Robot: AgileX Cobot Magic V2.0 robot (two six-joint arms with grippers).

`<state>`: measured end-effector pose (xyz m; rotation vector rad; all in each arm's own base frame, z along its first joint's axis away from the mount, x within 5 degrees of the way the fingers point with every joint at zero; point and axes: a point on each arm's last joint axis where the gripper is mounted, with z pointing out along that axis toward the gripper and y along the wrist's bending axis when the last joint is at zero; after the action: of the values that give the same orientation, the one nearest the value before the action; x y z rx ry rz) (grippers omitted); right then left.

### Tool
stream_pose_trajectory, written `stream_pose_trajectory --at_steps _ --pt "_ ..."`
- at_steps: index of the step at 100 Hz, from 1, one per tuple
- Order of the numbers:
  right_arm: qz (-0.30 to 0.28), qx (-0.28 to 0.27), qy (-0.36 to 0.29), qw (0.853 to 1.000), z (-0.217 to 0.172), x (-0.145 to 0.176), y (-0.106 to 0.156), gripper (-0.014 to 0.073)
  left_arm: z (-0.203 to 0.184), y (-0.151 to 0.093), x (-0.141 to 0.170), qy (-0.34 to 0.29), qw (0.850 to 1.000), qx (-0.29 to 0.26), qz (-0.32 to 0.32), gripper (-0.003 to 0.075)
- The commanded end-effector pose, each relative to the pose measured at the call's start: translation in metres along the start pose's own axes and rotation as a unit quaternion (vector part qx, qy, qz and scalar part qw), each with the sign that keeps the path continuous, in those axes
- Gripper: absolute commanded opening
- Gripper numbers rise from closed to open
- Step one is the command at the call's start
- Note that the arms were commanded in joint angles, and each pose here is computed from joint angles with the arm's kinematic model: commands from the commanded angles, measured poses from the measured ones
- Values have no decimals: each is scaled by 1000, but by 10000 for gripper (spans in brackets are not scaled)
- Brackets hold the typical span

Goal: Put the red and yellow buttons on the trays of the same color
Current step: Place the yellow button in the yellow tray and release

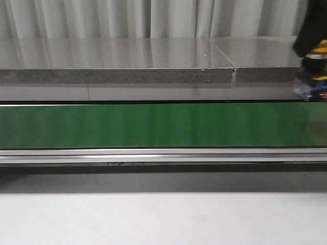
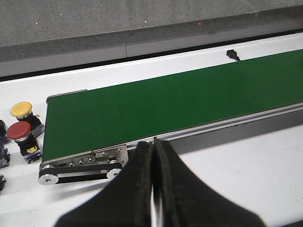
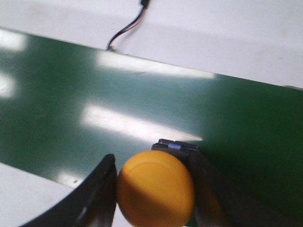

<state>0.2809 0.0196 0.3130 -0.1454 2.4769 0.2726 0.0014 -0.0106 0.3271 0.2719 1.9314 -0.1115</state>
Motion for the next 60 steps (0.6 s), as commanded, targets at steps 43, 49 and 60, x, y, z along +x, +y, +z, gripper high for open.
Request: stream_pose_trajectory --at_steps 43,49,60 --pt "232 174 -139 947 -62 23 -119 183 -2 0 -12 -38 999 6 -10 -21" --pt "259 188 -148 936 -65 29 -128 183 -2 0 -12 -38 999 6 -10 -21" --pt "307 208 -162 915 -67 38 -145 183 -2 0 -12 -38 999 6 -10 -21"
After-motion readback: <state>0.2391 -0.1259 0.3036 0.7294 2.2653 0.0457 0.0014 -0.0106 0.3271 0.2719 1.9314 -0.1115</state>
